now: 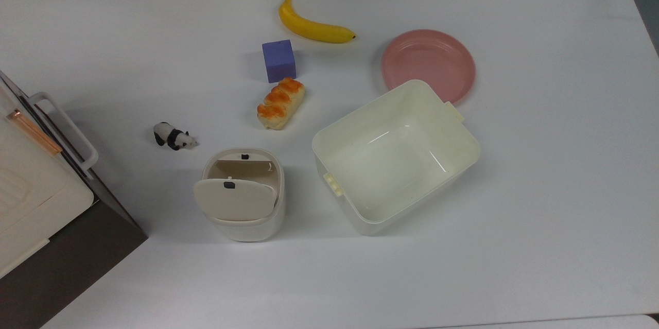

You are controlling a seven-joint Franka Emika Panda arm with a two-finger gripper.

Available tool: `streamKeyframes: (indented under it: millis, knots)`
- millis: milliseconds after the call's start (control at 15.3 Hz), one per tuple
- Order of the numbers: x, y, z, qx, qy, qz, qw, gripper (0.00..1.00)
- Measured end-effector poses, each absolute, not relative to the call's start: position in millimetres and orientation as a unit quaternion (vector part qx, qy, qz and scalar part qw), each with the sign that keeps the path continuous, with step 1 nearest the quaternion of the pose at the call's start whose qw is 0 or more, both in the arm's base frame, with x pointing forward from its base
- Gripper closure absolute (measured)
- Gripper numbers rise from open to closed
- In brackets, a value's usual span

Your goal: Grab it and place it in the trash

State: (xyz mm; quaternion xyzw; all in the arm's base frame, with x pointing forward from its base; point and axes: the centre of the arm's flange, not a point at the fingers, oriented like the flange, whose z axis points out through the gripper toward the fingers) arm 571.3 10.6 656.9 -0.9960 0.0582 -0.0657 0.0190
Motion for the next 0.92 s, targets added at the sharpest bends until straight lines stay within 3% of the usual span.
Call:
streamKeyframes:
  millis: [459,918]
  knots:
    - [569.6,8.5,651.8,-0.998,-0.014,-0.054,0.014,0.00]
    - [569.9,8.8,647.5,-0.998,-0.029,-0.050,0.013,0.00]
